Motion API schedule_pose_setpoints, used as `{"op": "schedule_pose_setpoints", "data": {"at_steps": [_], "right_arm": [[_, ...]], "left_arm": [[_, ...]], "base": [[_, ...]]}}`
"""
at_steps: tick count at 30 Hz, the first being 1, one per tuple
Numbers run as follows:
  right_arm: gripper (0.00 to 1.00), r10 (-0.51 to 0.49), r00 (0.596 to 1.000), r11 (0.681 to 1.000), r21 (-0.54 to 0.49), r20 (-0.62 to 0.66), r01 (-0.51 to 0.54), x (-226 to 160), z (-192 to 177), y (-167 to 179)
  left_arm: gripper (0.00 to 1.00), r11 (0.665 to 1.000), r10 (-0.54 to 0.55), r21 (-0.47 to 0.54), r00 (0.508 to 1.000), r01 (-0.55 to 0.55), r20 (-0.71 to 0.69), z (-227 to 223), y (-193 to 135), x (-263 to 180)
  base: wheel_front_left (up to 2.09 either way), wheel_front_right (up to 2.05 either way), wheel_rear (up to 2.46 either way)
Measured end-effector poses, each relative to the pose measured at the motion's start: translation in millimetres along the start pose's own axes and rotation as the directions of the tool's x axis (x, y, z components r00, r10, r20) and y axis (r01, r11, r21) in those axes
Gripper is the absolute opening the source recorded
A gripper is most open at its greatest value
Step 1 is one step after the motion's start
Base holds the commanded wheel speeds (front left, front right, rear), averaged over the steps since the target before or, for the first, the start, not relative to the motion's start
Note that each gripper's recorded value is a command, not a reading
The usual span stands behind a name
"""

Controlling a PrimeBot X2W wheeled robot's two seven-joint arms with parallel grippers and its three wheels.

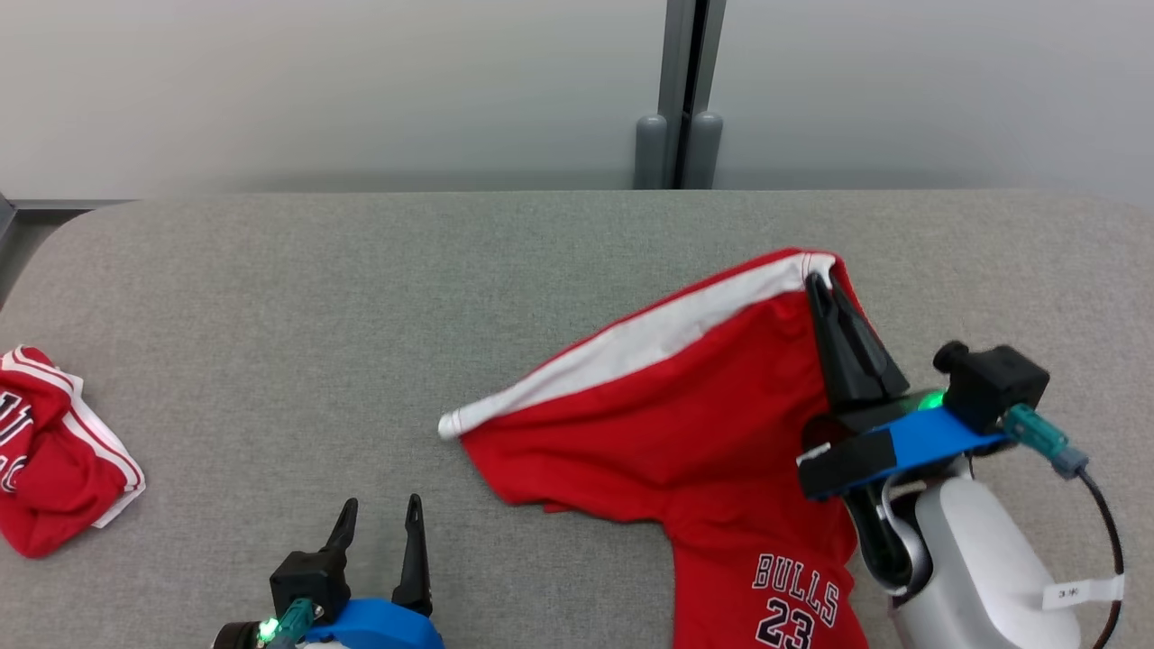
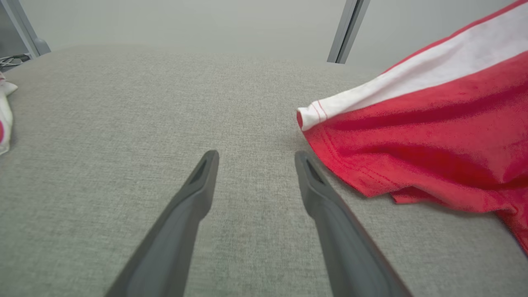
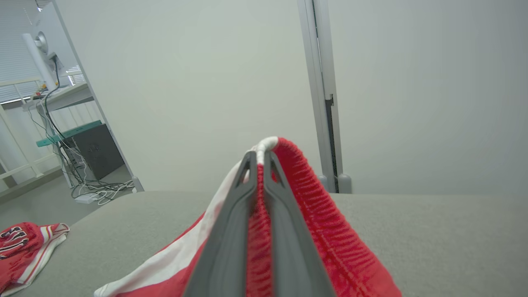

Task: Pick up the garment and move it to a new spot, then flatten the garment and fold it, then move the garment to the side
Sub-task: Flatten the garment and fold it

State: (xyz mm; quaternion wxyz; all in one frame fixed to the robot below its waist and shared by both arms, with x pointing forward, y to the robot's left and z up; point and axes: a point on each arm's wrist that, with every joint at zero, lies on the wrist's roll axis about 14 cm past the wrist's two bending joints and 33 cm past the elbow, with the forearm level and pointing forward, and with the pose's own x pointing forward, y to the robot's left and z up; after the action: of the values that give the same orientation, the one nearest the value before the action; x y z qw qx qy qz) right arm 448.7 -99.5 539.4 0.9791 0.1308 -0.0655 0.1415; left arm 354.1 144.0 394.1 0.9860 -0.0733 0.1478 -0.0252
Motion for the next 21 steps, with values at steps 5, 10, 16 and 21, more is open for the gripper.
{"op": "schedule_pose_setpoints", "data": {"at_steps": [5, 10, 16, 21], "right_arm": [[0.00, 0.076, 0.985, 0.997, -0.009, 0.156, -0.075, 25, 57, 26], [0.00, 0.155, 0.951, 0.987, -0.014, 0.266, -0.157, 36, 100, 55], [0.00, 0.191, 0.965, 0.980, 0.012, 0.178, -0.196, 21, 67, 69], [0.00, 0.072, 0.997, 0.997, 0.042, 0.003, -0.072, -24, 4, 27]], "left_arm": [[1.00, 1.000, 0.016, -0.003, 1.000, -0.016, 0.022, 6, 5, -7], [1.00, 0.999, 0.038, -0.003, 0.999, -0.038, 0.034, 8, 12, -13], [1.00, 0.999, 0.038, -0.009, 0.999, -0.038, 0.017, 1, 12, -18], [1.00, 1.000, 0.008, -0.022, 1.000, -0.009, -0.009, -7, 1, -15]], "base": [[0.00, 0.00, 0.00], [0.00, 0.00, 0.00], [0.00, 0.00, 0.00], [0.00, 0.00, 0.00]]}}
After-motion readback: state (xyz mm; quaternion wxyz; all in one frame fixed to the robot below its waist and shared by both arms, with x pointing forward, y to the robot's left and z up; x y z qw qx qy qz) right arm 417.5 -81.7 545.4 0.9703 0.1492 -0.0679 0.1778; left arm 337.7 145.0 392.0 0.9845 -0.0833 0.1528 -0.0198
